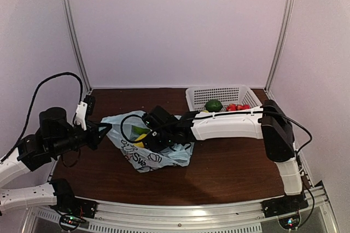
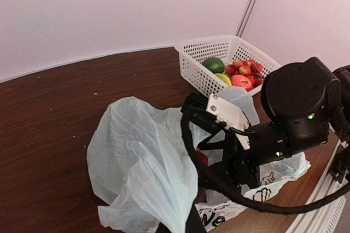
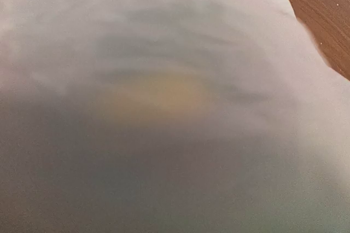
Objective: Untie the knot of the plastic bag and take out the fruit
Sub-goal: Use the gripper to take the takeout bag, then pick up the fake fruit from the takeout bag.
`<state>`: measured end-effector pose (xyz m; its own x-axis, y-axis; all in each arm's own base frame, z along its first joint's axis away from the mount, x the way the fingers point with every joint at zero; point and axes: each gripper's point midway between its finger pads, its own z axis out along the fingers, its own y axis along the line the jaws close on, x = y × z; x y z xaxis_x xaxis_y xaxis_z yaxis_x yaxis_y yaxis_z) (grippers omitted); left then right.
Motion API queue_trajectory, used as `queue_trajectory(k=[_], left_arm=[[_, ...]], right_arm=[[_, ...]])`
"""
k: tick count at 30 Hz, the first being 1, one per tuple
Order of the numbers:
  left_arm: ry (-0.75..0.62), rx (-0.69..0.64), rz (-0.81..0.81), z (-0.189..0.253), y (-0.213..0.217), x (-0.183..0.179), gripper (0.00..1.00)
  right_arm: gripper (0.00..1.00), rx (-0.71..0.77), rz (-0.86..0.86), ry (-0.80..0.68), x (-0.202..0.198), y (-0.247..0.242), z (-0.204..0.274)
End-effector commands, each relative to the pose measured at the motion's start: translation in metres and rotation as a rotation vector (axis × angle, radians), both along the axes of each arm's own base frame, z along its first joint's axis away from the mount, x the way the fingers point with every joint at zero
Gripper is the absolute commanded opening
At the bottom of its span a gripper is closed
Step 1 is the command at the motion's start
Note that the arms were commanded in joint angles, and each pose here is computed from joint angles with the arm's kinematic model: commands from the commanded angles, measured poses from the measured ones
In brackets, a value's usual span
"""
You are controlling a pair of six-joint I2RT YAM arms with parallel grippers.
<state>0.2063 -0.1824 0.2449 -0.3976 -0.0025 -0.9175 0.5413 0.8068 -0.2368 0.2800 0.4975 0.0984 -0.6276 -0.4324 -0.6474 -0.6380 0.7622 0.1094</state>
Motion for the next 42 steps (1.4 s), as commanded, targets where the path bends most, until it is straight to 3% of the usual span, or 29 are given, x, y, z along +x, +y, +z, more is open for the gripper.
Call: queue_trajectory(k=[1, 7, 13, 17, 26, 31, 34, 42], left_arm=[[-0.033, 0.016, 0.010, 0.003, 0.005, 0.001, 0.00], [-0.031, 0.022, 0.007, 0.003, 0.004, 0.002, 0.00], [-0.027, 0.030, 0.005, 0.003, 0.004, 0.001, 0.00], [-0.027, 0.030, 0.005, 0.003, 0.004, 0.002, 0.00], [-0.023, 0.034, 0.005, 0.002, 0.004, 0.002, 0.00], [-0.020, 0.035, 0.002, 0.001, 0.003, 0.002, 0.00], [-0.025, 0.046, -0.004, 0.004, 0.002, 0.002, 0.00], [-0.024, 0.164, -0.078, 0.002, -0.014, 0.009, 0.00]], right_arm=[[0.81, -0.024, -0.053, -0.012, 0.019, -0.001, -0.013], [0.88, -0.021, -0.018, 0.022, 0.019, 0.009, -0.033], [0.90, -0.093, -0.031, 0.040, 0.021, 0.002, -0.062], [0.84, -0.094, -0.041, 0.039, 0.024, -0.002, -0.067], [0.60, 0.009, -0.010, 0.023, 0.028, 0.016, -0.042], [0.53, 0.027, 0.004, 0.022, 0.027, 0.018, -0.035], [0.49, 0.059, 0.025, 0.008, 0.025, 0.020, -0.018], [0.48, 0.334, 0.143, -0.073, 0.009, 0.036, 0.097]])
